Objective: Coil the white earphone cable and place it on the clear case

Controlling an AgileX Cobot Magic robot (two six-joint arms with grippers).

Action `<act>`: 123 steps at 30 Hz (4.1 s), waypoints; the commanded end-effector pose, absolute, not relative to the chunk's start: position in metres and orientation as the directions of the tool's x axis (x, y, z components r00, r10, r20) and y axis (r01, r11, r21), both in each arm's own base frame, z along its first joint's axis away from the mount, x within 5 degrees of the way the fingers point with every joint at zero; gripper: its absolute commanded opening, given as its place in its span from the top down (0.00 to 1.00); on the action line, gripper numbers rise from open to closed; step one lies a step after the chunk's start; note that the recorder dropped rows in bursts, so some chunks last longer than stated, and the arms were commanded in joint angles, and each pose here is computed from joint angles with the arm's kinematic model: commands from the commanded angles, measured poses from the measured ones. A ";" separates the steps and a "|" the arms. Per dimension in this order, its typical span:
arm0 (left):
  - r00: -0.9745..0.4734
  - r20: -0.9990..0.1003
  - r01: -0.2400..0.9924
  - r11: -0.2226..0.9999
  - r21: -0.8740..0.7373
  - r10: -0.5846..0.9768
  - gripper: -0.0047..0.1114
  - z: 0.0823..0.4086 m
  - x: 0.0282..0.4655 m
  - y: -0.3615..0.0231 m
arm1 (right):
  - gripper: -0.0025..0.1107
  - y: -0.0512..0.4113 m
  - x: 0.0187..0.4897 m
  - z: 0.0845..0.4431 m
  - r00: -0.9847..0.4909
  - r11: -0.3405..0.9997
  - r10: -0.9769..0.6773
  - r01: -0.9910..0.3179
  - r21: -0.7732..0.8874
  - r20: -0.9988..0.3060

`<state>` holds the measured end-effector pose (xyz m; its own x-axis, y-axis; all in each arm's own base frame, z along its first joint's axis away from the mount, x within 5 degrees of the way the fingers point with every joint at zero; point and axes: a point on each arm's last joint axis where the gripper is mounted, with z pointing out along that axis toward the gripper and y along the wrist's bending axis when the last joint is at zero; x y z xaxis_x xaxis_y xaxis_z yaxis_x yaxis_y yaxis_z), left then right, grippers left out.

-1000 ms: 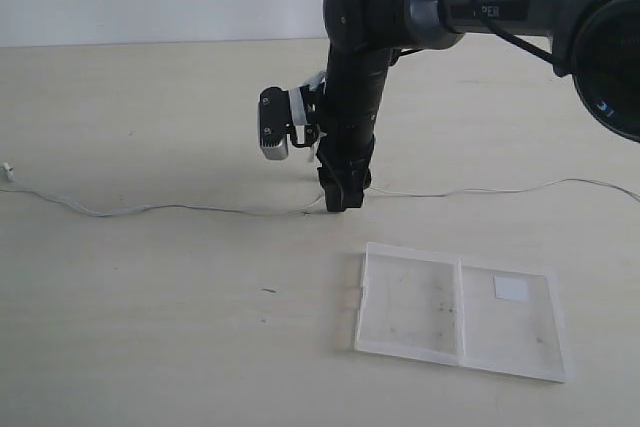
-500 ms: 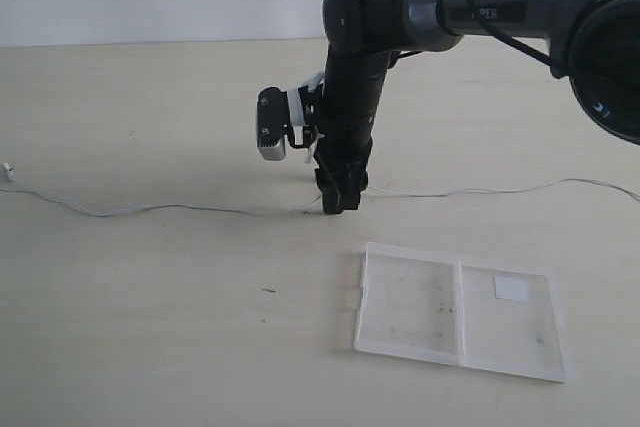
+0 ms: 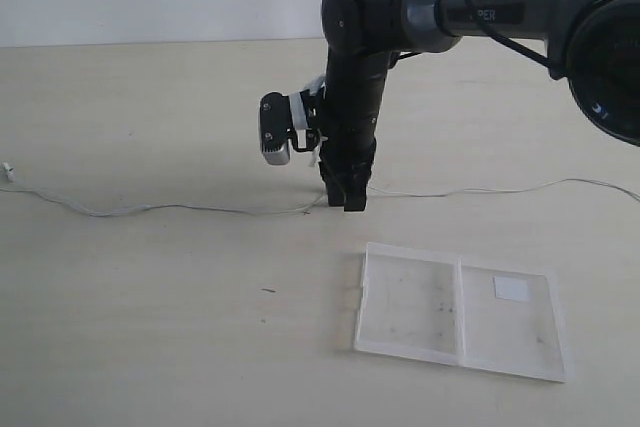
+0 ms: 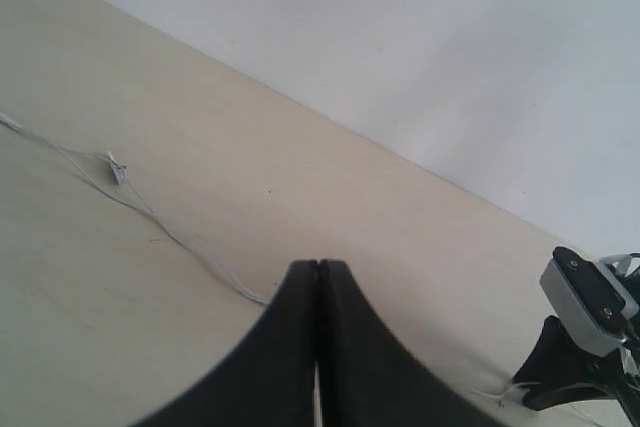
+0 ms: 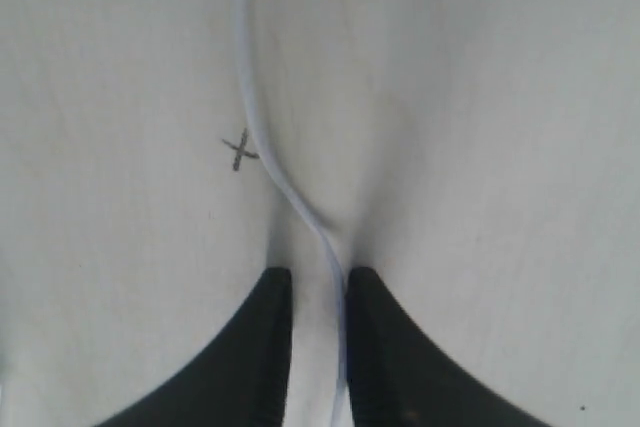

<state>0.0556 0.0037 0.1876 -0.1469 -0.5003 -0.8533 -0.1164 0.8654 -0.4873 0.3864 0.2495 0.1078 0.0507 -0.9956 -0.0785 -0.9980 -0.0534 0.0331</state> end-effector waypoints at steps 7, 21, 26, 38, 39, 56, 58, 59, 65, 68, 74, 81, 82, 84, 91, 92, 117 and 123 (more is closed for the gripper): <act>-0.138 -0.856 -0.108 0.866 -0.488 -0.499 0.96 0.190 0.055 0.004 | 0.98 0.246 0.385 0.106 -0.038 0.036 -0.999 -0.998 0.053 -0.038; -0.138 -0.856 -0.108 0.866 -0.488 -0.499 0.96 0.190 0.055 0.004 | 0.98 0.246 0.366 0.265 -0.316 0.348 -0.893 -0.937 -0.043 -0.321; -0.138 -0.856 -0.108 0.866 -0.488 -0.499 0.96 0.190 0.055 0.004 | 0.98 0.244 0.358 0.301 -0.403 0.464 -0.803 -0.885 -0.038 -0.440; -0.138 -0.856 -0.108 0.866 -0.488 -0.499 0.96 0.190 0.055 0.004 | 0.98 0.223 0.327 0.400 -0.404 0.644 -0.554 -0.762 -0.067 -0.728; -0.138 -0.856 -0.108 0.866 -0.488 -0.499 0.96 0.190 0.055 0.004 | 0.98 0.221 0.323 0.407 -0.397 0.646 -0.543 -0.760 -0.067 -0.740; -0.138 -0.856 -0.108 0.866 -0.488 -0.499 0.96 0.190 0.055 0.004 | 0.98 0.185 0.264 0.477 -0.380 0.671 -0.464 -0.741 -0.037 -0.800; -0.138 -0.856 -0.108 0.866 -0.488 -0.499 0.96 0.190 0.055 0.004 | 0.98 0.181 0.262 0.483 -0.398 0.697 -0.457 -0.716 -0.041 -0.795; -0.138 -0.856 -0.108 0.866 -0.488 -0.499 0.96 0.190 0.055 0.004 | 0.98 0.179 0.262 0.487 -0.402 0.714 -0.442 -0.699 -0.043 -0.802; -0.138 -0.856 -0.108 0.866 -0.488 -0.499 0.96 0.190 0.055 0.004 | 0.98 0.172 0.249 0.520 -0.319 0.743 -0.285 -0.669 0.002 -0.904; -0.138 -0.856 -0.108 0.866 -0.488 -0.499 0.96 0.190 0.055 0.004 | 0.98 0.170 0.245 0.532 -0.255 0.748 -0.218 -0.664 0.006 -0.942; -0.138 -0.856 -0.108 0.866 -0.488 -0.499 0.96 0.190 0.055 0.004 | 0.98 0.164 0.241 0.534 -0.273 0.757 -0.269 -0.653 -0.028 -0.924; -0.138 -0.856 -0.108 0.866 -0.488 -0.499 0.96 0.190 0.055 0.004 | 0.98 0.158 0.240 0.535 -0.310 0.778 -0.239 -0.629 0.009 -0.920; -0.138 -0.856 -0.108 0.866 -0.488 -0.499 0.96 0.190 0.055 0.004 | 0.98 0.158 0.240 0.536 -0.300 0.779 -0.232 -0.628 0.008 -0.925; -0.138 -0.856 -0.108 0.866 -0.488 -0.499 0.96 0.190 0.055 0.004 | 0.98 0.157 0.239 0.540 -0.280 0.781 -0.214 -0.625 0.009 -0.936; -0.138 -0.856 -0.108 0.866 -0.488 -0.499 0.96 0.190 0.055 0.004 | 0.98 0.153 0.232 0.538 -0.334 0.780 -0.233 -0.625 0.029 -0.913; -0.139 -0.860 -0.107 0.871 -0.479 -0.490 0.96 0.190 0.055 0.004 | 0.98 0.153 0.232 0.537 -0.336 0.779 -0.240 -0.627 0.026 -0.911; 0.091 -0.818 0.127 0.821 -0.557 -0.569 0.96 0.219 0.055 -0.004 | 0.98 0.139 0.212 0.503 -0.222 0.797 -0.118 -0.603 0.041 -0.968; 0.338 -0.833 0.315 0.887 -0.338 -0.438 0.96 0.245 0.046 -0.012 | 0.98 0.139 0.212 0.503 -0.228 0.798 -0.109 -0.600 0.051 -0.967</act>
<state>0.0526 -0.0082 0.2317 0.2149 -0.4828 -0.8489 0.2323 0.8696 -0.4358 0.2116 0.1407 0.5025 -0.2378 -0.1217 -0.9637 -0.6064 0.7936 0.0494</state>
